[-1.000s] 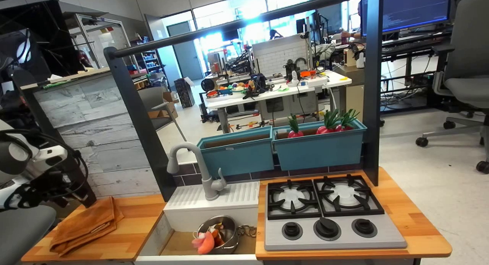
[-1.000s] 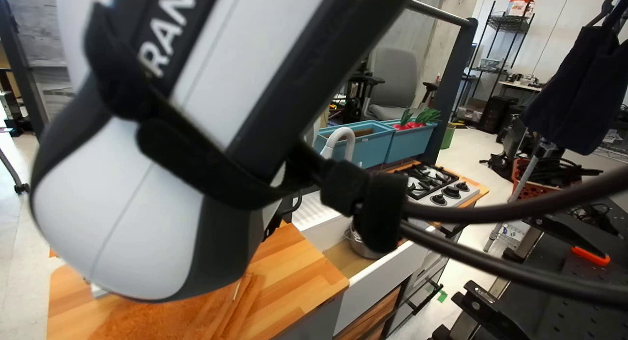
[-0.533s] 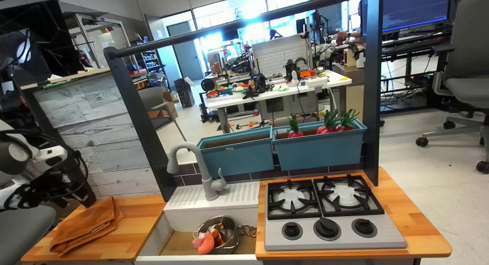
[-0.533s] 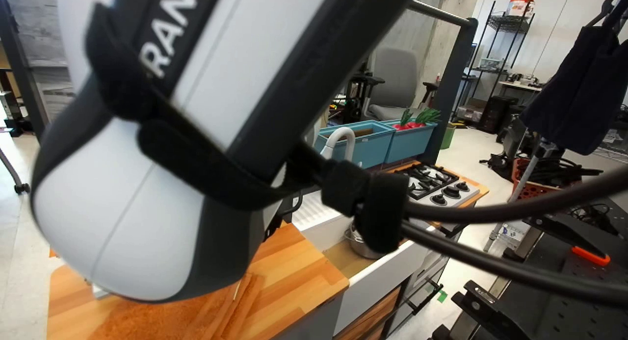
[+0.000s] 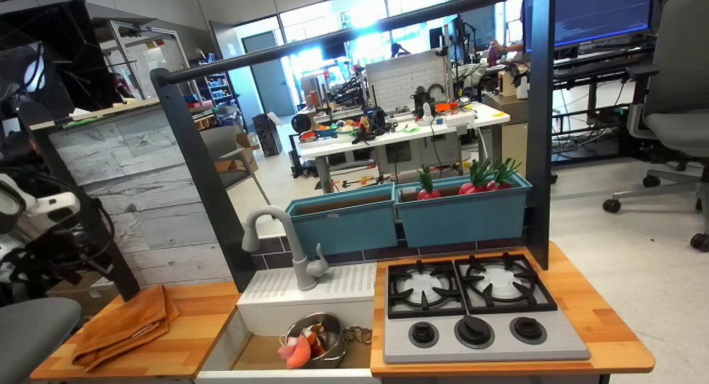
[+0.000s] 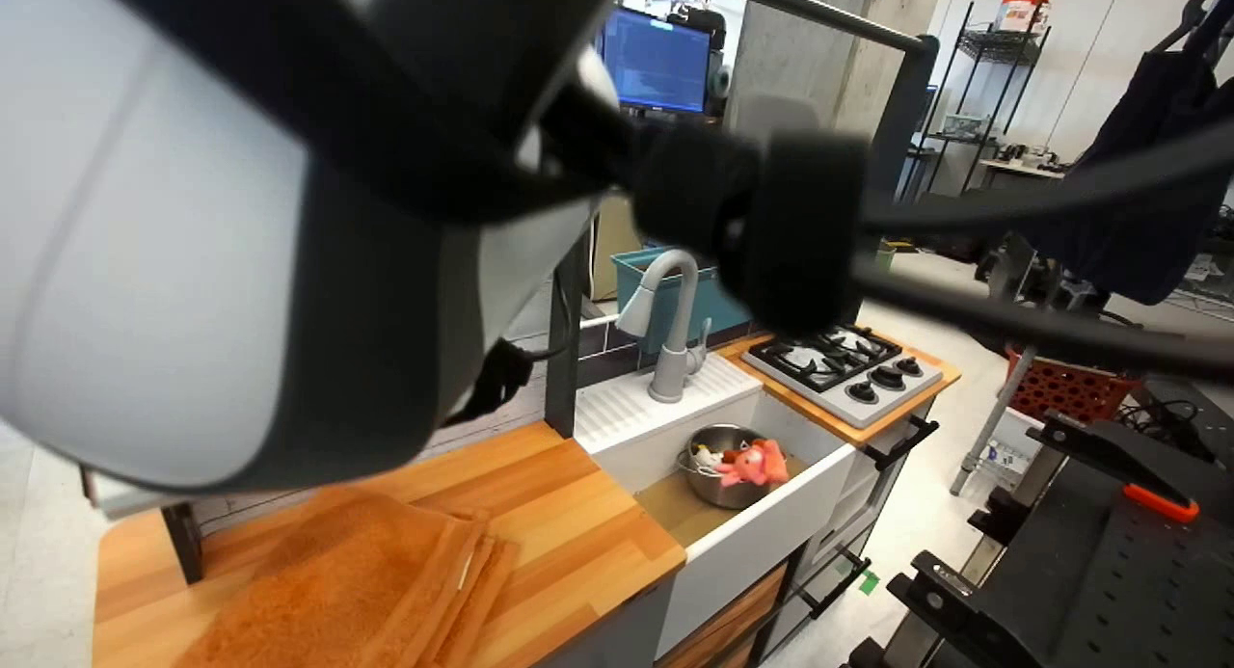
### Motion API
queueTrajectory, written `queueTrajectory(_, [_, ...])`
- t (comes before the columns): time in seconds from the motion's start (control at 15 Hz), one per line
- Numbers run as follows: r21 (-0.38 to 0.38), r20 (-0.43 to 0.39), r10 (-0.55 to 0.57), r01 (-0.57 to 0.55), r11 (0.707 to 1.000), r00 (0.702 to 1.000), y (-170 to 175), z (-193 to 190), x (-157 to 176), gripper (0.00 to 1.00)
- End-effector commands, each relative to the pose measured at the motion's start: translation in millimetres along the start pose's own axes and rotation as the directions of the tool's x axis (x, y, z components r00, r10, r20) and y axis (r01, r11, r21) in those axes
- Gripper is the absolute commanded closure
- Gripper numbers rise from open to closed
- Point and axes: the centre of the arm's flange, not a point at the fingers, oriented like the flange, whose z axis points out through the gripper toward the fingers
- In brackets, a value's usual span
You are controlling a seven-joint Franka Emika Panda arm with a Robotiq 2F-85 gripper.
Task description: Put the three plush toys inside the silver pot in the sink, wipe the left side of the counter with the orange towel
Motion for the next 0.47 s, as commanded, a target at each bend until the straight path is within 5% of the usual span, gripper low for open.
queueTrajectory(0.0, [0.04,-0.046,-0.025,0.027,0.999,0.999,5.3,-82.0,-1.2,0.0])
queueTrajectory(0.33, [0.155,-0.126,-0.032,0.052,0.987,0.992,11.5,-166.0,15.6,0.0])
queueTrajectory(0.4, [0.103,-0.118,-0.025,0.037,0.994,0.993,-5.9,-129.7,26.5,0.0])
